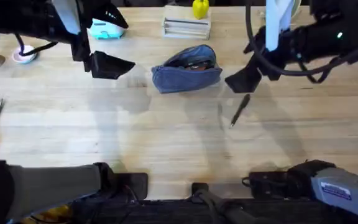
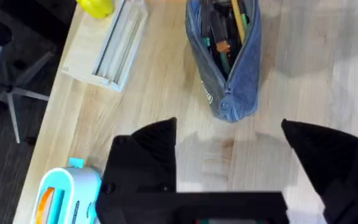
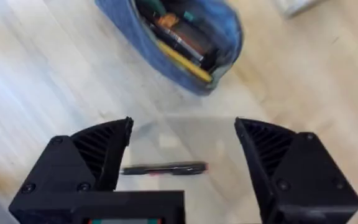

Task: Unzip the bag, pick up the pens from the table one at a time and place them inside, then zip the bag closed.

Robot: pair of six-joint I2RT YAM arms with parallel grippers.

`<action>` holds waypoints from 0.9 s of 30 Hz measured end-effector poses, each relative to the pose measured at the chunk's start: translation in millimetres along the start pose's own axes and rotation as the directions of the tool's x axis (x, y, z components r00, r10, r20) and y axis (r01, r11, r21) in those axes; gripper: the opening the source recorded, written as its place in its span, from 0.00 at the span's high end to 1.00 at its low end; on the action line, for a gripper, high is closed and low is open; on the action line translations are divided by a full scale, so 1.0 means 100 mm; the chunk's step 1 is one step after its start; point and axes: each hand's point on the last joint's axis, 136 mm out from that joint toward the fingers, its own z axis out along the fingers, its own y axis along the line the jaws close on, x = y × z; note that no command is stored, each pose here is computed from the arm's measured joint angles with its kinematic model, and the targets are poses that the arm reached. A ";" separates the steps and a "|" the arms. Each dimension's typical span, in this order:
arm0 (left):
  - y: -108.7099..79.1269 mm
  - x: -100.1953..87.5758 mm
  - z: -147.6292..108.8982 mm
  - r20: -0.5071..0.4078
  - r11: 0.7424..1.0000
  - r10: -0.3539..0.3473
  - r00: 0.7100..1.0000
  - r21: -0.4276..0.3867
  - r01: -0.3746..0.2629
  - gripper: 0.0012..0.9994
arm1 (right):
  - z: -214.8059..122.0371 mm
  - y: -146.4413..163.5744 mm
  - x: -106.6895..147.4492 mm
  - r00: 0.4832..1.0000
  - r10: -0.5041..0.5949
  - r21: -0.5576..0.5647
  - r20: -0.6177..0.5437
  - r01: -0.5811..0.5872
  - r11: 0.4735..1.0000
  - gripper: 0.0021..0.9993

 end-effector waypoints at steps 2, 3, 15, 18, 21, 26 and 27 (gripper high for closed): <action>0.00 0.00 0.00 0.000 1.000 0.000 1.000 0.000 0.000 0.01 | 0.08 0.03 0.12 0.997 0.073 0.006 -0.009 -0.073 0.997 0.01; 0.00 0.00 0.00 0.000 1.000 0.000 1.000 0.000 0.000 0.01 | 0.18 0.01 0.32 0.975 0.220 0.050 -0.034 -0.218 0.975 0.01; 0.00 0.00 0.00 0.000 1.000 0.000 1.000 0.000 0.000 0.01 | 0.25 -0.14 0.98 0.639 0.767 0.338 -0.055 -0.711 0.616 0.01; 0.00 0.00 0.00 0.000 1.000 0.000 1.000 0.000 0.000 0.01 | 0.25 -0.14 0.99 0.606 0.794 0.341 -0.040 -0.739 0.581 0.01; 0.00 0.00 0.00 0.000 1.000 0.000 1.000 0.000 0.000 0.01 | 0.26 -0.11 0.96 0.587 0.808 0.321 -0.037 -0.759 0.566 0.01; 0.00 0.00 0.00 0.000 1.000 0.000 1.000 0.000 0.000 0.01 | 0.28 -0.07 0.92 0.564 0.825 0.290 -0.034 -0.784 0.549 0.01; 0.00 0.00 0.00 0.000 1.000 0.000 1.000 0.000 0.000 0.01 | 0.28 -0.06 0.92 0.555 0.831 0.291 -0.034 -0.790 0.540 0.01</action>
